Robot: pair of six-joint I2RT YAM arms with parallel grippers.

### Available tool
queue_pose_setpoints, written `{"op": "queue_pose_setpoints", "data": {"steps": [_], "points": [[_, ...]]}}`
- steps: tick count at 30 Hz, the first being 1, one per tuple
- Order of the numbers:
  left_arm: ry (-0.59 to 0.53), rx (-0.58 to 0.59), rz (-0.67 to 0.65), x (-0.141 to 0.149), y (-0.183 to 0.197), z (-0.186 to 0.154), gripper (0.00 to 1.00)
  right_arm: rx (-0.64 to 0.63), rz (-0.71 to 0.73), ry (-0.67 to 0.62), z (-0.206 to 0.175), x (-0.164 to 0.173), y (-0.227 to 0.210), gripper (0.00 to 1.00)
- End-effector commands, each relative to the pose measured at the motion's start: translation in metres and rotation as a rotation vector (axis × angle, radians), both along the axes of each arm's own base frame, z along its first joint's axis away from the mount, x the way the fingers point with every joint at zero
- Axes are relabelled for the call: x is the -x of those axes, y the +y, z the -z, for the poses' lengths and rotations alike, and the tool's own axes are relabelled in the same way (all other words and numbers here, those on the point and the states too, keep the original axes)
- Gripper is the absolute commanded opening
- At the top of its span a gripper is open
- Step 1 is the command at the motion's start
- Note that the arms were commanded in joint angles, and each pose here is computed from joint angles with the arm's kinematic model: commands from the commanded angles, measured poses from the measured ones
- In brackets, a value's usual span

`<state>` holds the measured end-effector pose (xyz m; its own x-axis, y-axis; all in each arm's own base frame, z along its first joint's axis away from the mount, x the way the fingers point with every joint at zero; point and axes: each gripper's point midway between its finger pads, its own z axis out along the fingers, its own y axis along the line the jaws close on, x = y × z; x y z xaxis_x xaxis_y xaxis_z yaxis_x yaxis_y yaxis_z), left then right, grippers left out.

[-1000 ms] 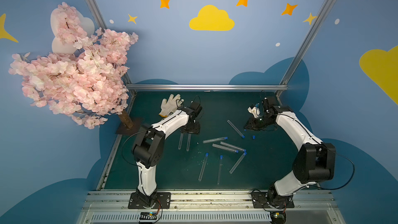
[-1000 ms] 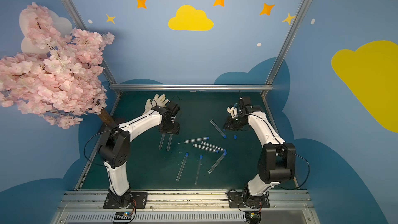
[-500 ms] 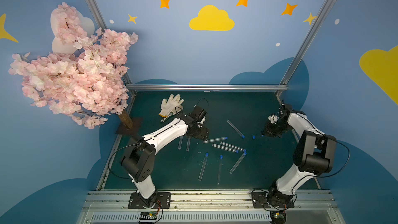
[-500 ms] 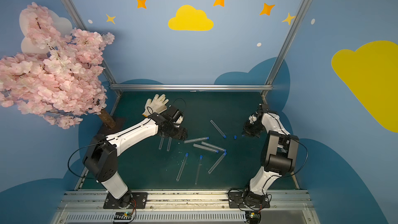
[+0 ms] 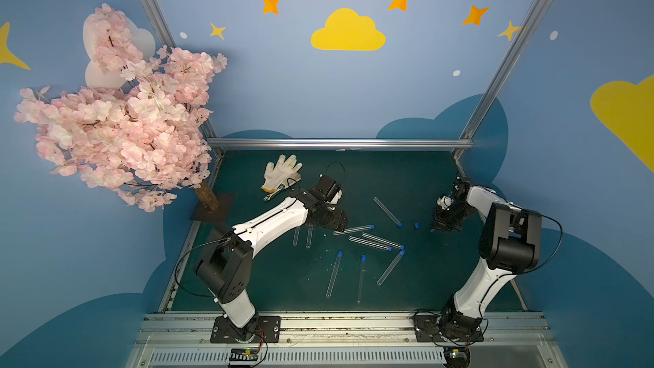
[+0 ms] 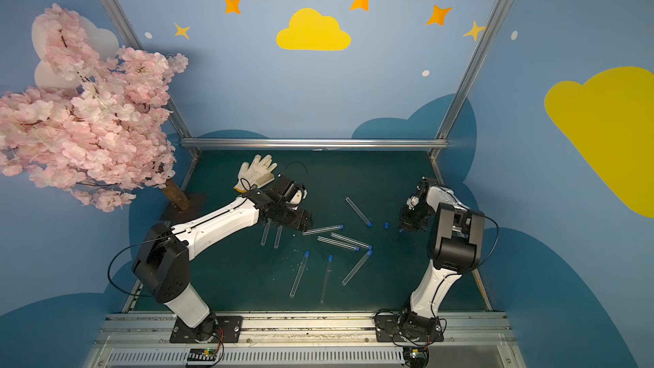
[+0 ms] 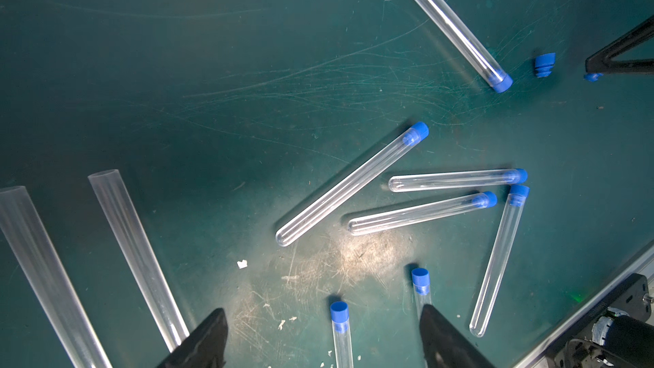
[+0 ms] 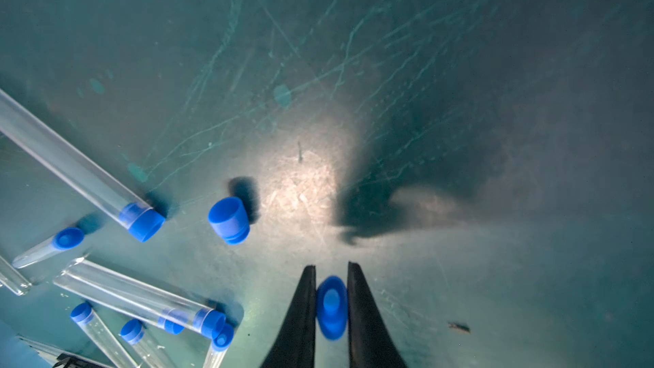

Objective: Remove stoppers from test tubes
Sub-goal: Place the stopper at the center of the board.

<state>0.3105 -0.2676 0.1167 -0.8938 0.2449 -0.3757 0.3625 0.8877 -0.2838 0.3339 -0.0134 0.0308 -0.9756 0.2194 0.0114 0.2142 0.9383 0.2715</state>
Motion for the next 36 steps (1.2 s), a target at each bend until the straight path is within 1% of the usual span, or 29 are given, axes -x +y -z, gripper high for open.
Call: {"op": "queue_pose_setpoints", "data": {"steps": [1,5,10,20,27,36], "points": [[0.007,0.017,0.013,0.008,0.001,-0.003,0.85,0.007,-0.037,0.005,0.004,-0.001,0.002,0.00],[0.023,0.008,0.013,0.012,0.003,0.002,0.85,0.006,-0.049,0.016,0.008,-0.003,0.006,0.00],[0.023,0.000,0.009,0.015,0.006,0.003,0.85,0.008,-0.058,0.021,0.011,-0.004,0.009,0.05],[0.025,0.009,0.003,0.016,0.007,0.002,0.85,0.003,-0.055,0.016,0.012,-0.005,0.012,0.22],[0.024,0.006,0.004,0.017,0.008,0.000,0.86,-0.010,-0.049,-0.011,0.005,-0.009,0.014,0.37],[0.037,0.001,-0.006,0.025,0.013,0.000,0.86,-0.016,-0.044,-0.058,-0.012,-0.013,0.017,0.49]]}}
